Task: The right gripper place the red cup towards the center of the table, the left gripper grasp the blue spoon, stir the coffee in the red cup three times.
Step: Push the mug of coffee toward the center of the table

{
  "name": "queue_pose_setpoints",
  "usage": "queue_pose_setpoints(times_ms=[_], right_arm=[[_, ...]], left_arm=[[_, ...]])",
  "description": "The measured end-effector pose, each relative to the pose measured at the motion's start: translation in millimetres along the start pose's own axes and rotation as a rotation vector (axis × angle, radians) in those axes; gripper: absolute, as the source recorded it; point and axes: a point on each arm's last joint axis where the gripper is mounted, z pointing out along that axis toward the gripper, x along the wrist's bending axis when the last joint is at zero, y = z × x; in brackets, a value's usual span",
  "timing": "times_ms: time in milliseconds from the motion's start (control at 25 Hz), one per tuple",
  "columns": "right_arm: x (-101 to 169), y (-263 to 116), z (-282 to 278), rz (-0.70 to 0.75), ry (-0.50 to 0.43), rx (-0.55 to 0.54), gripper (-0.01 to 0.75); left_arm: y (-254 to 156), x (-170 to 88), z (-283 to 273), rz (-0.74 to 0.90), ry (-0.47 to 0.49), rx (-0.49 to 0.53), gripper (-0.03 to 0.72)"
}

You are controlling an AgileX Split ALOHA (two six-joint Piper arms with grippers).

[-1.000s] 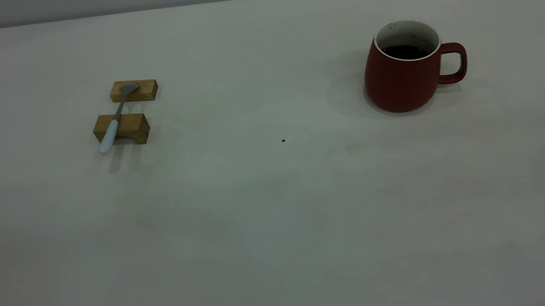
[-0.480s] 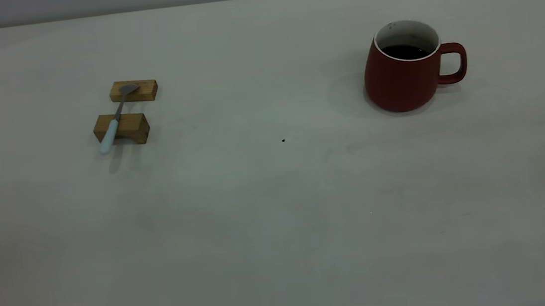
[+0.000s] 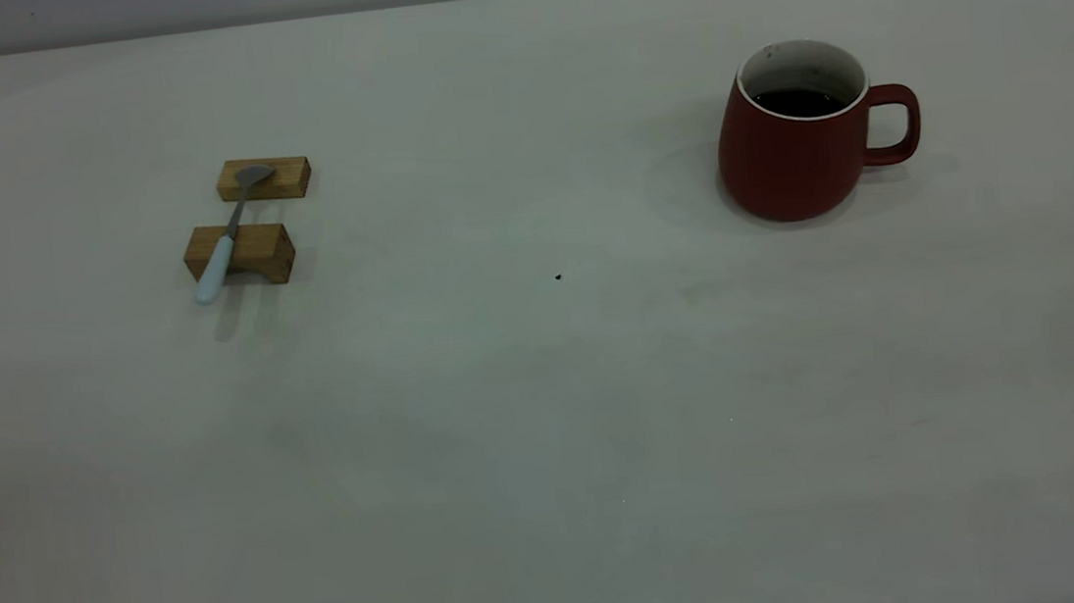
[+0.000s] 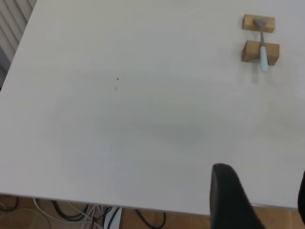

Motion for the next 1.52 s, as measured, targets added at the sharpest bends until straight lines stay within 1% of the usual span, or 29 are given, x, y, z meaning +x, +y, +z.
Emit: queue_pose_setpoints(times_ms=[280, 400, 480, 600, 720, 800, 880, 960, 1000, 1120, 1200, 1240, 1320, 1520], right_arm=[[6, 0, 0, 0.026, 0.068, 0.000, 0.563], [9, 0, -1, -0.001, 0.105, -0.002, 0.563], [14, 2, 0, -0.040, 0.151, 0.005, 0.563], [19, 8, 9, -0.067, 0.215, 0.079, 0.563], [21, 18, 26, -0.069, 0.231, 0.199, 0.573], [21, 26, 43, -0.064, 0.236, 0.313, 0.596], [22, 35, 61, -0.078, 0.243, 0.370, 0.620], [24, 46, 83, -0.115, 0.263, 0.388, 0.627], [25, 52, 94, -0.137, 0.273, 0.363, 0.628], [26, 66, 131, -0.198, 0.286, 0.354, 0.627], [27, 75, 156, -0.210, 0.297, 0.391, 0.624], [28, 78, 171, -0.216, 0.307, 0.431, 0.621], [29, 93, 195, -0.249, 0.322, 0.450, 0.613], [31, 115, 257, -0.320, 0.348, 0.499, 0.587]], left_arm=[[0, 0, 0, -0.001, 0.000, 0.000, 0.425], [0, 0, 0, -0.002, 0.000, 0.000, 0.425], [0, 0, 0, -0.002, 0.000, 0.000, 0.425], [0, 0, 0, -0.002, 0.000, 0.000, 0.425], [0, 0, 0, -0.002, 0.000, 0.000, 0.425], [0, 0, 0, -0.002, 0.000, 0.000, 0.425], [0, 0, 0, -0.002, 0.000, 0.000, 0.425], [0, 0, 0, -0.002, 0.000, 0.000, 0.425], [0, 0, 0, -0.002, 0.000, 0.000, 0.425], [0, 0, 0, -0.002, 0.000, 0.000, 0.425], [0, 0, 0, -0.002, 0.000, 0.000, 0.425], [0, 0, 0, -0.002, 0.000, 0.000, 0.425], [0, 0, 0, -0.002, 0.000, 0.000, 0.425], [0, 0, 0, -0.002, 0.000, 0.000, 0.425]])
